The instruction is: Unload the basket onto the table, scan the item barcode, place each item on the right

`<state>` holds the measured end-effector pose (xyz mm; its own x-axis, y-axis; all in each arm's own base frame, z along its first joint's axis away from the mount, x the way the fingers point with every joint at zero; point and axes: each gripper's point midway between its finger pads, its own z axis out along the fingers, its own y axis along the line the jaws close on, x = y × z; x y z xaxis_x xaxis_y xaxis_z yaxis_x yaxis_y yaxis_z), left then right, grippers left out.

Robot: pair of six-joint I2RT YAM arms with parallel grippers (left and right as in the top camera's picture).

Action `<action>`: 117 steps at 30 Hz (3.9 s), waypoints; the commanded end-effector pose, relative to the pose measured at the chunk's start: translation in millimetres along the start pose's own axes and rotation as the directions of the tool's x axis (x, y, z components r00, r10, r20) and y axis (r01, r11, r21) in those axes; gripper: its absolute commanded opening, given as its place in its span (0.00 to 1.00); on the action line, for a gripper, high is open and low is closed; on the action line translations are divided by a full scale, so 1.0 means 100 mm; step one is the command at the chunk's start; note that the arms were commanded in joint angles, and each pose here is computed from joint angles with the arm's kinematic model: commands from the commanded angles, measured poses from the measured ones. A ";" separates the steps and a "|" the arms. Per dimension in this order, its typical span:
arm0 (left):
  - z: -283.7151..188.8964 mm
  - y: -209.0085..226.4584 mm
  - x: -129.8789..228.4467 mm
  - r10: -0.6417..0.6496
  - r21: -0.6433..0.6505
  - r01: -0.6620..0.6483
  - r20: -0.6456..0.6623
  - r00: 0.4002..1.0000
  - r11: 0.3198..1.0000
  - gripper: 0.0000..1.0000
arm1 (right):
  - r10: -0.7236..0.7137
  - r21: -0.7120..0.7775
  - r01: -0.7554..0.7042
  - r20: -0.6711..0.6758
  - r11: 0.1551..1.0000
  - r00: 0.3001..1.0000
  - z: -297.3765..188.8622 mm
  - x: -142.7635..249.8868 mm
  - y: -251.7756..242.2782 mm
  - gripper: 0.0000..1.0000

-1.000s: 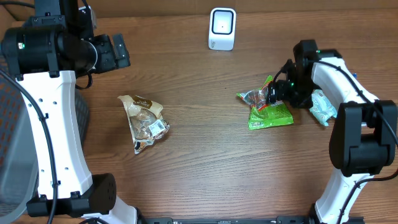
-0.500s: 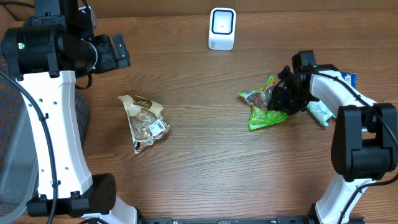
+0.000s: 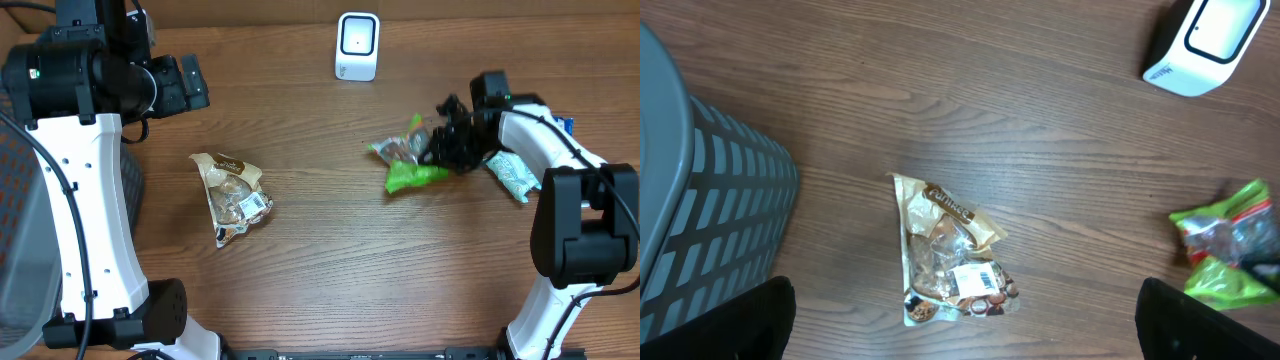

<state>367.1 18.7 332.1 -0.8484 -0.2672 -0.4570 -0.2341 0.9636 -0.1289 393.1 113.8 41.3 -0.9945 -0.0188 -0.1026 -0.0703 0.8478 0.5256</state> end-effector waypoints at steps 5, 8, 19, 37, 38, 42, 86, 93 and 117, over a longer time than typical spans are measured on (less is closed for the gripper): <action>-0.07 -0.03 0.01 -0.013 0.016 0.013 0.014 1.000 1.000 1.00 | -0.313 -0.184 0.364 0.257 0.913 0.914 -0.81 -0.37 0.96 0.04; -0.07 -0.03 0.01 -0.013 0.016 0.013 0.014 1.000 1.000 1.00 | -0.387 -0.192 0.457 0.314 0.869 0.867 -1.04 -0.32 1.16 0.04; -0.07 -0.03 0.01 -0.013 0.016 0.013 0.014 1.000 1.000 1.00 | -0.541 -0.100 0.647 0.461 0.756 0.704 -1.67 -0.16 1.58 0.04; -0.07 -0.03 0.01 -0.013 0.016 0.013 0.013 1.000 1.000 1.00 | -0.652 -0.032 0.826 0.597 0.562 0.467 -2.04 -0.11 1.94 0.04; -0.07 -0.03 0.01 -0.013 0.016 0.013 0.013 1.000 1.000 1.00 | -0.656 -0.019 0.830 0.603 0.557 0.454 -2.05 -0.14 1.94 0.04; -0.07 -0.03 0.01 -0.013 0.016 0.013 0.013 1.000 1.000 1.00 | -0.652 0.015 0.824 0.619 0.567 0.437 -2.10 -0.23 1.95 0.04; -0.07 -0.03 0.01 -0.013 0.016 0.013 0.014 1.000 1.000 1.00 | -0.811 0.813 0.278 -0.564 -0.511 0.158 -0.78 -2.16 1.22 0.04; -0.07 -0.03 0.01 -0.013 0.016 0.013 0.013 1.000 1.000 1.00 | -0.797 0.797 0.122 -0.601 -0.592 0.061 -1.07 -2.29 1.54 0.04; -0.07 -0.03 0.01 -0.013 0.016 0.013 0.014 1.000 1.000 1.00 | -0.774 0.767 0.118 -0.612 -0.631 -0.163 -0.91 -2.34 1.67 0.04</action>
<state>367.1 18.7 332.1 -0.8484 -0.2672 -0.4569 -0.2339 0.9636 -0.1292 606.3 211.1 207.3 0.1615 -0.9766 0.1421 -0.0573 -0.1530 -0.9866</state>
